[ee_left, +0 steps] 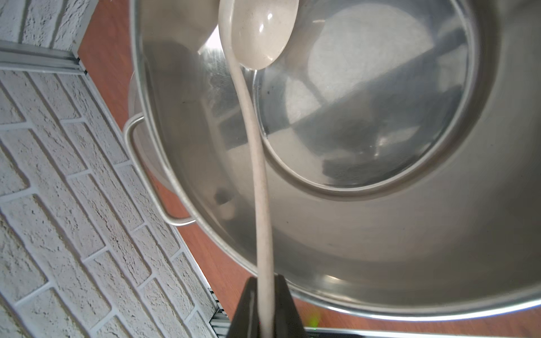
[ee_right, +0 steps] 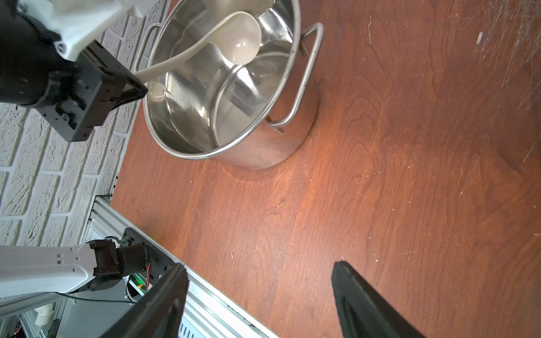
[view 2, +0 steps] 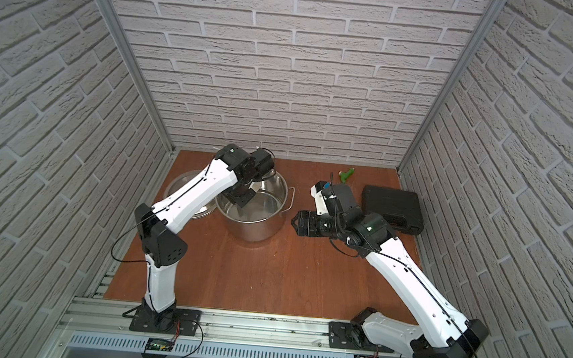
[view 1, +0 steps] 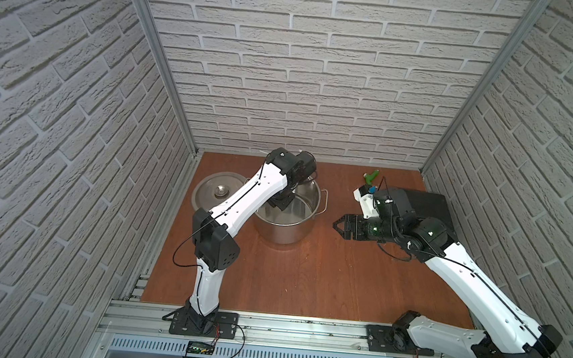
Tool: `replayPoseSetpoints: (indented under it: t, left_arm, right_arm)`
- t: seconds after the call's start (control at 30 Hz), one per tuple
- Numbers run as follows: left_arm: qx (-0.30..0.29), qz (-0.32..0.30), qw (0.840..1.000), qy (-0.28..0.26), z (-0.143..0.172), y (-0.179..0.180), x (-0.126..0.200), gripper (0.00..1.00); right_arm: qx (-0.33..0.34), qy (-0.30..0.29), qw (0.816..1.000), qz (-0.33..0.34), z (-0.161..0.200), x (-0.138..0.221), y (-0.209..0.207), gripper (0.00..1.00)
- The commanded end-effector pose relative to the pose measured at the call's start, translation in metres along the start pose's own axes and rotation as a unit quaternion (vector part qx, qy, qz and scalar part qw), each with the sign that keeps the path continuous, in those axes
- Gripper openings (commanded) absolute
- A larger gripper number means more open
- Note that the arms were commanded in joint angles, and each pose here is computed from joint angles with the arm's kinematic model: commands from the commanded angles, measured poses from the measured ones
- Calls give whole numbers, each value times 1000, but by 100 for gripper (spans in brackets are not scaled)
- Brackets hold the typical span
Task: Stir the soup with a spoon
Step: Stir the soup in the pan with a stick.
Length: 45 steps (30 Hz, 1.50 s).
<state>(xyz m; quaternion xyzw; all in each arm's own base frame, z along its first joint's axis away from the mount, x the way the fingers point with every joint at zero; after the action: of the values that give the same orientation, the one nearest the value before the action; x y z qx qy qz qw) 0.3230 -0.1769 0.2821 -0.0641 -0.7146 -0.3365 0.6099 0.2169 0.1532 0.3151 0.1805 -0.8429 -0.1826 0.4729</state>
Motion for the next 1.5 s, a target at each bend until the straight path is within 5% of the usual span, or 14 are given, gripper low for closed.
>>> replayPoseSetpoints:
  t: [0.0,0.27,0.77,1.1,1.47]
  left_arm:
    - [-45,18,998,30,3,-24,2,0]
    - [-66,40,997,31,17,-49,13,0]
    - [-24,-11,996,82,87,-6,15,0]
    - [-4,-1,999,32,49,13,6,0]
    - [-28,48,998,-4,15,-26,14,0]
  right_arm:
    - [1,-15,1000,-1,1,8,1,81]
    - [-3,-18,1000,-3,0,8,2,81]
    - [-7,-14,1000,-24,-5,-3,10,80]
    - [23,-6,1000,-4,-3,3,8,92]
    - [54,-2,998,32,2,7,-3,94]
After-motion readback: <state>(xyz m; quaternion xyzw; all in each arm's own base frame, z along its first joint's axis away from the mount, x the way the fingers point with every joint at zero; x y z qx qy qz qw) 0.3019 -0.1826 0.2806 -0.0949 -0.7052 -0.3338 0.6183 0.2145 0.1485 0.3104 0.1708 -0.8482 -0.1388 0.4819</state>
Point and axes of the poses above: each gripper's point midway between its finger pads, its own x axis back along the fingers, its own y axis along the line the jaws close on, z = x × y, the point moved 7 cm from there along x, back along the fingers, and after that the axes turned 7 degrees about -x, right-handed, at the moved point
